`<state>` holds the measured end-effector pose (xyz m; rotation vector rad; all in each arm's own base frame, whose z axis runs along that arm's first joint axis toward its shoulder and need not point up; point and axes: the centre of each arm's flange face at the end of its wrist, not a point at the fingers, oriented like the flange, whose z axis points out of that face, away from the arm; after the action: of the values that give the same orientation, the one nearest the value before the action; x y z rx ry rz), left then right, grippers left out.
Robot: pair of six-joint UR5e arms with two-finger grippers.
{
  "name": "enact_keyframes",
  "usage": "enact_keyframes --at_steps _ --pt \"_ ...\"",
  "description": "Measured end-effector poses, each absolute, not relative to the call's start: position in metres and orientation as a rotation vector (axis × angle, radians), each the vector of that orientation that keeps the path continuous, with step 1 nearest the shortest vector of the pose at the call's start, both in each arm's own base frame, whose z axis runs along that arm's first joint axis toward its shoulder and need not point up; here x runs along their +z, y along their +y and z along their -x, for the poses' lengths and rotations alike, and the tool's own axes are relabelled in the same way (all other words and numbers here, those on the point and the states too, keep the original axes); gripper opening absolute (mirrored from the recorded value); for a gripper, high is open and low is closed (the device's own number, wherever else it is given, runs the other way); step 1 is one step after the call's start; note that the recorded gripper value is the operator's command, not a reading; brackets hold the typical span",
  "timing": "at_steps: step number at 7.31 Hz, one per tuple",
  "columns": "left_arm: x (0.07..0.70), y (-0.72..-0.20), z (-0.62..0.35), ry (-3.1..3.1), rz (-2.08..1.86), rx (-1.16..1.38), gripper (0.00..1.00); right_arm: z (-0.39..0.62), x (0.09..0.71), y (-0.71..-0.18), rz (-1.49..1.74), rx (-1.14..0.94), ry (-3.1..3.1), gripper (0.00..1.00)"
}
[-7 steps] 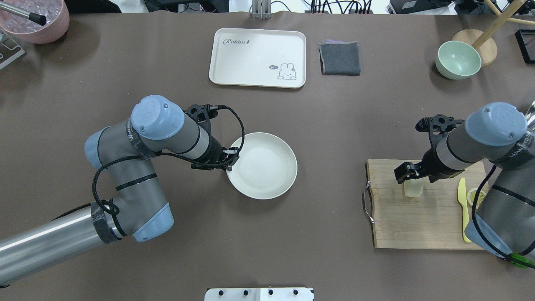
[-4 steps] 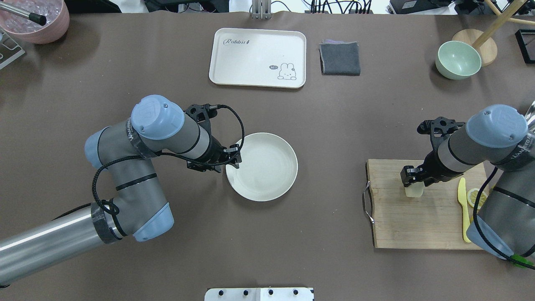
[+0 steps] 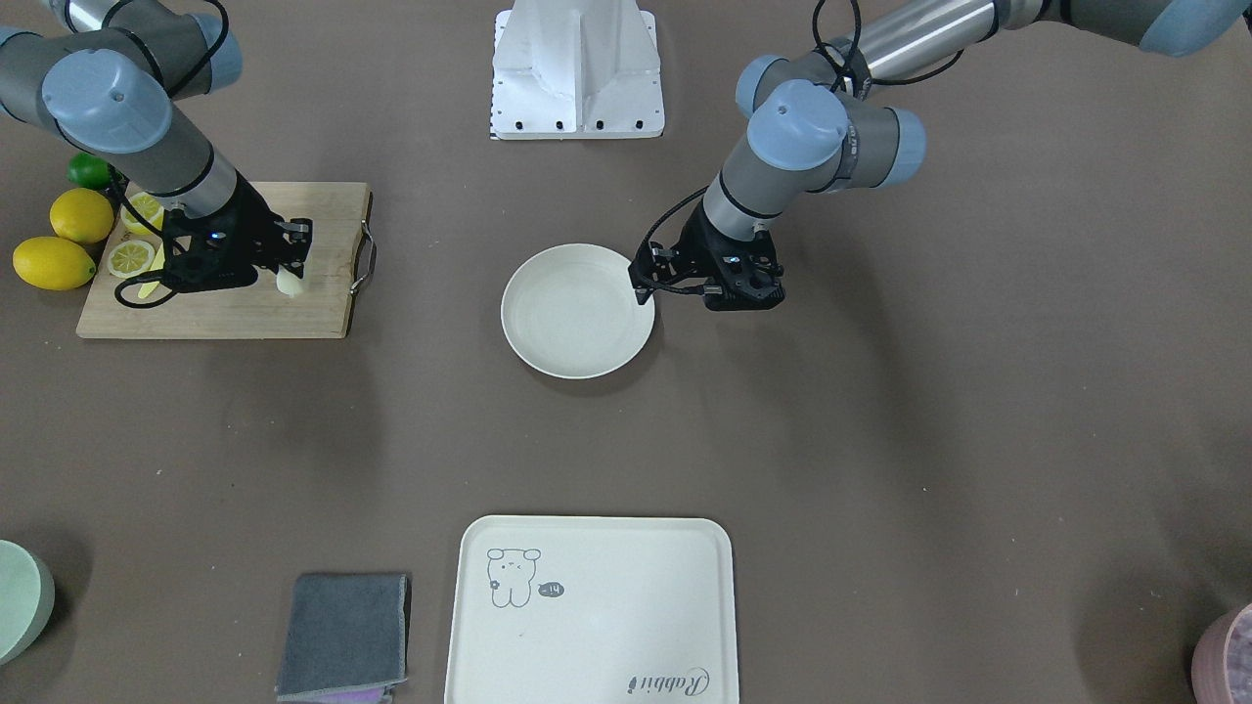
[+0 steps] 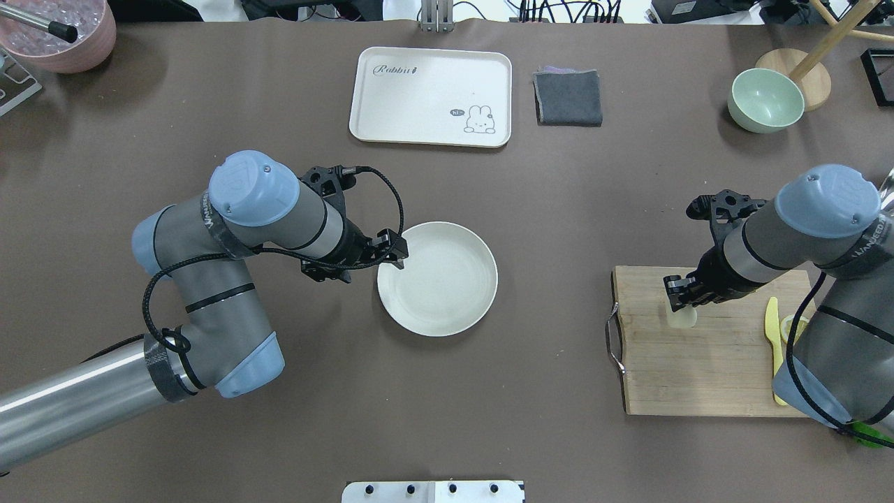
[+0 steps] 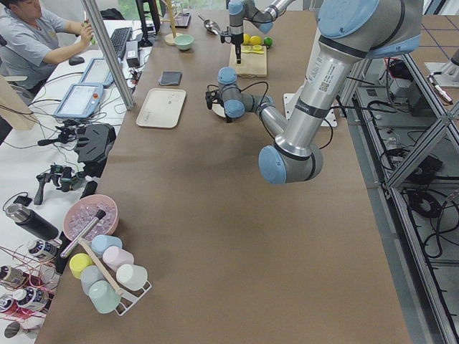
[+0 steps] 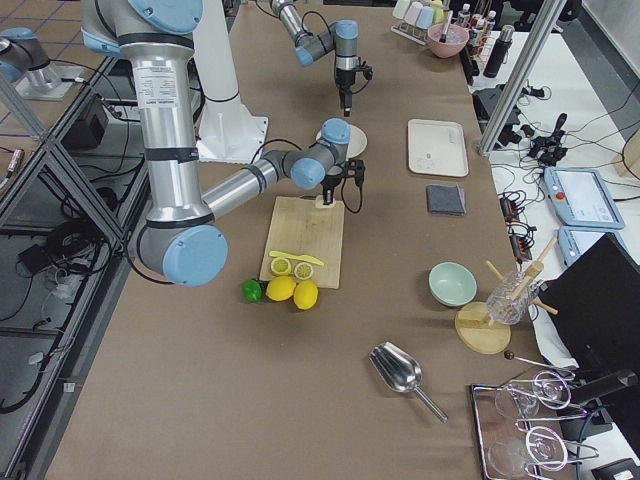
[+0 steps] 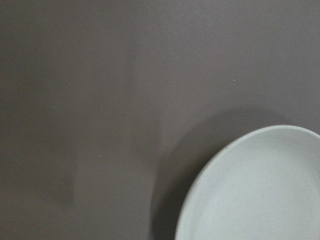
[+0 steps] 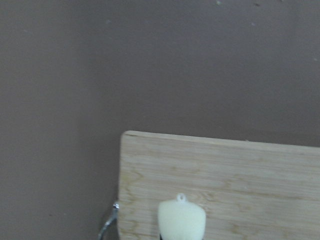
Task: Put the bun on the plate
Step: 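Carry the bun toward the plate with the right gripper while the left withdraws, then lower the bun onto the white plate and open the right gripper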
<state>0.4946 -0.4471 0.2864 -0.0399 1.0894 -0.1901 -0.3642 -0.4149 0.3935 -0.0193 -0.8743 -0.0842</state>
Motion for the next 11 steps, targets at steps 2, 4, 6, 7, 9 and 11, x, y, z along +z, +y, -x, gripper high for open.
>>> enact_keyframes --at_steps 2,4,6,7,9,11 --pt "0.355 -0.449 -0.418 1.033 0.009 -0.154 0.97 0.410 0.306 -0.438 -0.036 -0.115 -0.914 0.00" --pt "0.426 -0.454 -0.351 0.948 -0.060 -0.059 0.97 0.479 0.240 -0.463 -0.062 -0.117 -0.928 0.00" --pt "0.467 -0.460 -0.302 0.903 -0.089 -0.007 0.97 0.545 0.201 -0.474 -0.072 -0.107 -0.906 0.02" --pt "0.474 -0.460 -0.292 0.894 -0.094 0.001 0.97 0.567 0.196 -0.474 -0.081 -0.110 -0.892 0.07" --pt "0.477 -0.460 -0.286 0.892 -0.098 0.006 0.97 0.602 0.197 -0.468 -0.091 -0.111 -0.897 0.29" --pt "0.475 -0.460 -0.286 0.894 -0.100 0.005 0.97 0.616 0.199 -0.458 -0.086 -0.086 -0.903 0.74"
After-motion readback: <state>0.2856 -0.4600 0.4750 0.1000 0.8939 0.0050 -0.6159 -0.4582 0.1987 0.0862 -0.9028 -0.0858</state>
